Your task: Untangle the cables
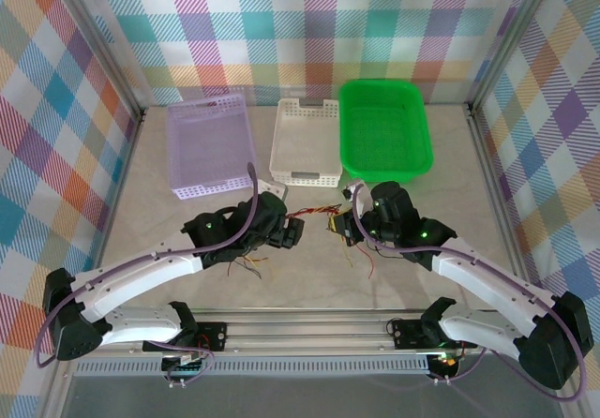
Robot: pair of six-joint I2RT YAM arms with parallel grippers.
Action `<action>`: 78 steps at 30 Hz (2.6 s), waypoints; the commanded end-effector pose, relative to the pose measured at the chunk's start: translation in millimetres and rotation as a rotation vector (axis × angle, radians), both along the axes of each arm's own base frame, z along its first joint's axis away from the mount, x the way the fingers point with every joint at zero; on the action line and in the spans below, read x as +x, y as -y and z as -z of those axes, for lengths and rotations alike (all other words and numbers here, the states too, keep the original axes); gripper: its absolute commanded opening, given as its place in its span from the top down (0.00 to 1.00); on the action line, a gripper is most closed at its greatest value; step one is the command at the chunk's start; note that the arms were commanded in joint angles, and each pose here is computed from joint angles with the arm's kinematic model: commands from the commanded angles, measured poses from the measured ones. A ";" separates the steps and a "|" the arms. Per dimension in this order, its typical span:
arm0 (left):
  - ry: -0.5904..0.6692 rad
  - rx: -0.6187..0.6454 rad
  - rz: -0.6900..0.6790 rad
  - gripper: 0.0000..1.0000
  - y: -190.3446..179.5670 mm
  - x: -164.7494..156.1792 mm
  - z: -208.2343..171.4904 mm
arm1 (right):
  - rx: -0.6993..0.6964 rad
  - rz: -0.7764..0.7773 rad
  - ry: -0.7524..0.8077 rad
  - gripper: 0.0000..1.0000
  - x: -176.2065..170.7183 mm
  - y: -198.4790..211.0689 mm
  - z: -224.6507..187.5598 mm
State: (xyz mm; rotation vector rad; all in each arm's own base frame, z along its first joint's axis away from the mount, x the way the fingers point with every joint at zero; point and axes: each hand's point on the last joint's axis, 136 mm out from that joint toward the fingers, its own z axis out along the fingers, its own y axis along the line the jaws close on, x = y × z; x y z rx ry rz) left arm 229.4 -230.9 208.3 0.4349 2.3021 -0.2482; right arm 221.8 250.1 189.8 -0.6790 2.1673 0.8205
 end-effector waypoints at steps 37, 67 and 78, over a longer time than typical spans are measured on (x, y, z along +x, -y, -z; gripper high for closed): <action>0.120 0.315 0.334 0.52 -17.9 -3.8 7.7 | 0.061 -0.166 -0.046 1.00 -19.0 -22.7 -37.4; 0.017 -0.005 0.107 1.00 -3.8 19.9 -4.2 | 0.116 -0.081 -0.059 0.64 -14.4 -4.3 -58.1; -0.072 -0.284 -0.029 1.00 26.5 29.2 -7.5 | 0.277 -0.157 -0.035 0.33 -40.2 -4.7 -94.4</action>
